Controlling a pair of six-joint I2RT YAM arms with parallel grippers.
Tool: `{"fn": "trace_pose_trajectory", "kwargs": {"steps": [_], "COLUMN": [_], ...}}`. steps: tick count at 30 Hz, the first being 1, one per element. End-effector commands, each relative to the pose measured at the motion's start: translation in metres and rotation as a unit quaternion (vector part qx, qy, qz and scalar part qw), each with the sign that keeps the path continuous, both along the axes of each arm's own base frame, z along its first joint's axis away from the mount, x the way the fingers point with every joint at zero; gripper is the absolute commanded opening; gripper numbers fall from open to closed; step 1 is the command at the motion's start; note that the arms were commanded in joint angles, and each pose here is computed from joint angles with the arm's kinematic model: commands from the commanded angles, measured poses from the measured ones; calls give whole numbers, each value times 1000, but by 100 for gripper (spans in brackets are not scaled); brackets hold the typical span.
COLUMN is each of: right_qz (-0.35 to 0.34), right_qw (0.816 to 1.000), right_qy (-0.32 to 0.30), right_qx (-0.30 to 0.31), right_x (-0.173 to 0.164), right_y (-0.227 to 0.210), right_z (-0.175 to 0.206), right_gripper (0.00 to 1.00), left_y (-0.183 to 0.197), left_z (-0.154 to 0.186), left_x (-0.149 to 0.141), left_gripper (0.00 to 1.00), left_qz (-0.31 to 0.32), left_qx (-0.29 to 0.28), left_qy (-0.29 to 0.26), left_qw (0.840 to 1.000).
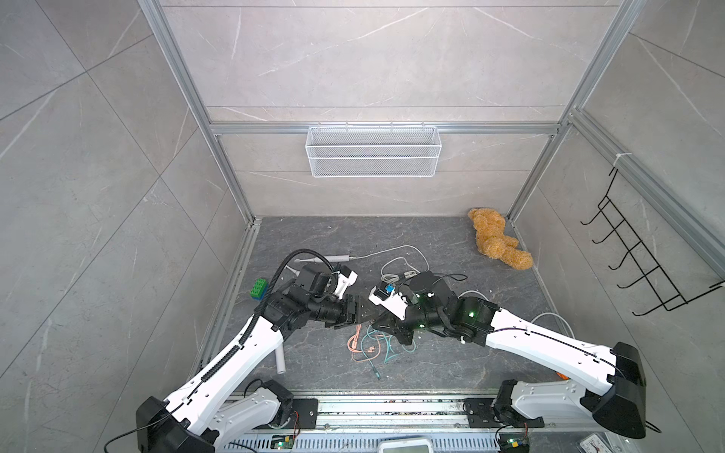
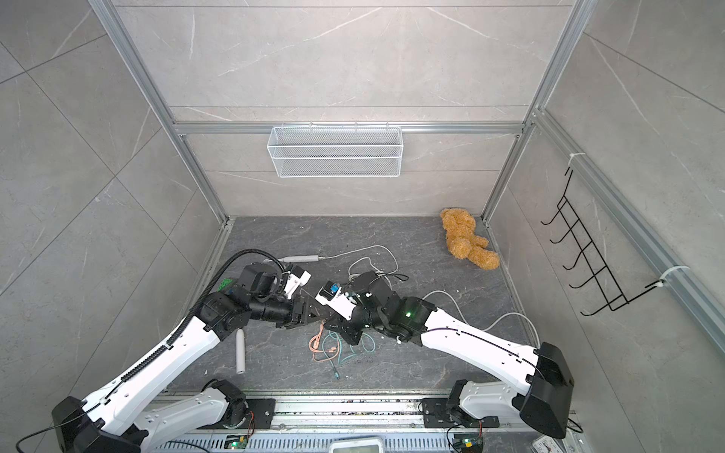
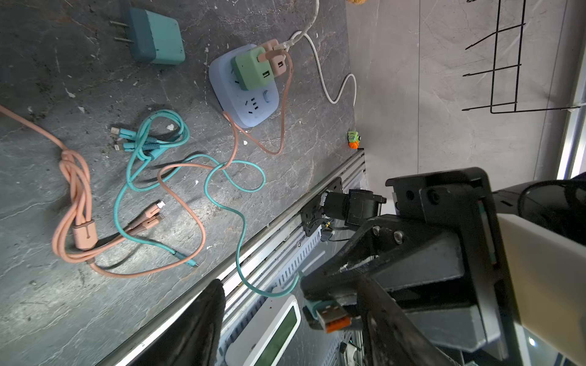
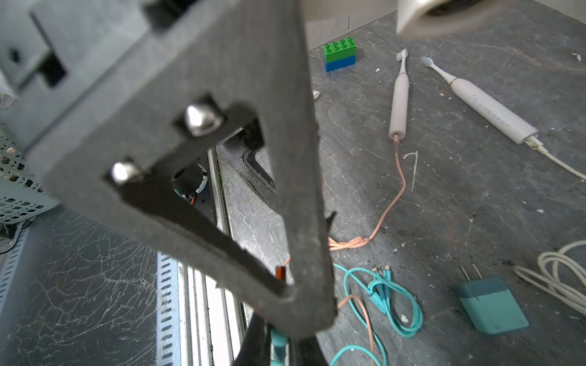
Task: Charge the electric toothbrush
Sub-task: Pick up the charging cable from the center of the board.
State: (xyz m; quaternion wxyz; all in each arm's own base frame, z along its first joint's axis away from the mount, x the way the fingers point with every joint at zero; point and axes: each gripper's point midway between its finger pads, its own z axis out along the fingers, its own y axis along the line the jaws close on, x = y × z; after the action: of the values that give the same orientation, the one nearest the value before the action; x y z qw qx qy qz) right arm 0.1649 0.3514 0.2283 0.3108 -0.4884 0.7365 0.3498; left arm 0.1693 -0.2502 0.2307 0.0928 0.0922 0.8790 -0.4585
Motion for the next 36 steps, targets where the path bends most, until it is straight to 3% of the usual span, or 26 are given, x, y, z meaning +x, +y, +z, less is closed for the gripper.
{"fn": "trace_pose_trajectory", "kwargs": {"steps": [1,11,20,30,36], "right_qz": [-10,-37,-63,-77,-79], "right_qw": [1000,999,998,997,996], "right_qy": [5,0,-13,-30,-39], "right_qx": [-6,-24,-14,6,25], "right_x": [5,16,26,30,31], "right_y": [1,0,0,-1,0], "right_z": [3,-4,1,9,17], "right_gripper": [0,0,0,0,0], "left_y": [-9,-20,-24,-21,-22], "left_z": [4,-5,-20,-31,-34], "left_x": [-5,-14,-22,-24,-24], "left_gripper": [60,37,24,18,1], "left_qz": [-23,-48,-62,-64,-66], "left_qx": [-20,-5,16,40,40], "left_qy": [3,13,37,53,61], "left_qw": [1000,999,997,996,995]}}
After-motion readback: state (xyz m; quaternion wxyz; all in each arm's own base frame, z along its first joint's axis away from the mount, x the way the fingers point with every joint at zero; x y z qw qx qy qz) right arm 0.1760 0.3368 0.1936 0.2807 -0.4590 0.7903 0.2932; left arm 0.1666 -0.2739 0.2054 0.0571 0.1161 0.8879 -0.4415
